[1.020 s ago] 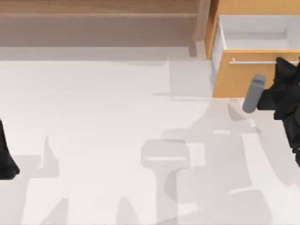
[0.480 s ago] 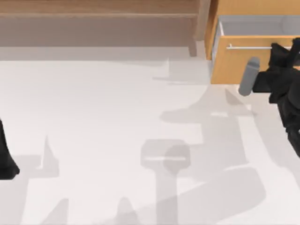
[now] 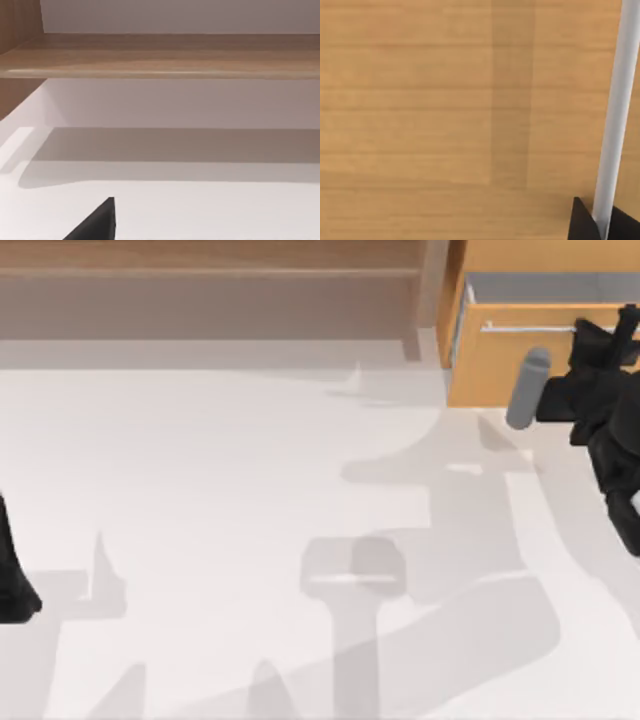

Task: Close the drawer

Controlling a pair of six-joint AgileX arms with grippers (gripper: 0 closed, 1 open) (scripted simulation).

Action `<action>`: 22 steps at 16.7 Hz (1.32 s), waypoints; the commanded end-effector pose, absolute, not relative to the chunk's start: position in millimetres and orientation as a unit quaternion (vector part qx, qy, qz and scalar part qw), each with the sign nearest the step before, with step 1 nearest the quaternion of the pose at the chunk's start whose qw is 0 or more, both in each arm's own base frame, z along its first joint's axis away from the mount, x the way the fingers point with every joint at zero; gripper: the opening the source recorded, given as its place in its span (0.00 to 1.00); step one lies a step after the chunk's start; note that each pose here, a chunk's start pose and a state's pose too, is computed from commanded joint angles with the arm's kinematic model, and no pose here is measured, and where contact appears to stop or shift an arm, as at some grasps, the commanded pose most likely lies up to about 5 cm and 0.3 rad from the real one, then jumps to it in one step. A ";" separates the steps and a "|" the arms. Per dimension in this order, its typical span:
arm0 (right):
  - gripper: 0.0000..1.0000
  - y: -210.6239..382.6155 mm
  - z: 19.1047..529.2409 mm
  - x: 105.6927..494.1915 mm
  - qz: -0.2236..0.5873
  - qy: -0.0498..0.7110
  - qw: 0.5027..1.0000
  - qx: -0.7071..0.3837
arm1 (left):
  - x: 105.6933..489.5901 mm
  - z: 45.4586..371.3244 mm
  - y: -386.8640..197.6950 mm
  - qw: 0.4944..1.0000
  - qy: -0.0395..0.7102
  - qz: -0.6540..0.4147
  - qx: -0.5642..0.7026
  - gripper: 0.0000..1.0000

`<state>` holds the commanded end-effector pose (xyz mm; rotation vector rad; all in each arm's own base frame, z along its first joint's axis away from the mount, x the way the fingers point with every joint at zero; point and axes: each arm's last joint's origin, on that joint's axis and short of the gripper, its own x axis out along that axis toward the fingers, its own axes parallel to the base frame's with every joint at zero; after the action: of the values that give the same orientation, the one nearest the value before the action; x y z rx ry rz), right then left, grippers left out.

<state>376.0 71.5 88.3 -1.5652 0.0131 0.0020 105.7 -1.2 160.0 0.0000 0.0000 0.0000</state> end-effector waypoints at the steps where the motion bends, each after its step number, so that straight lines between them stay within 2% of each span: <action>1: 0.00 71.6 88.5 376.6 0.001 0.006 0.709 -0.705 | 105.7 160.0 -1.2 1.000 0.000 0.000 0.000 1.00; 11: 0.00 70.8 87.6 435.6 0.001 0.007 0.709 -0.705 | 105.7 160.0 -1.2 1.000 0.000 0.000 0.000 1.00; 16: 0.00 70.9 88.3 439.3 0.001 0.006 0.709 -0.705 | 105.7 160.0 -1.2 1.000 0.000 0.000 0.000 1.00; 22: 0.45 70.9 88.3 439.3 0.001 0.006 0.709 -0.705 | 105.7 160.0 -1.2 1.000 0.000 0.000 0.000 1.00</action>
<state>439.3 70.9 88.3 -1.5653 0.0131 0.0020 105.7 -1.2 160.0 0.0000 0.0000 0.0000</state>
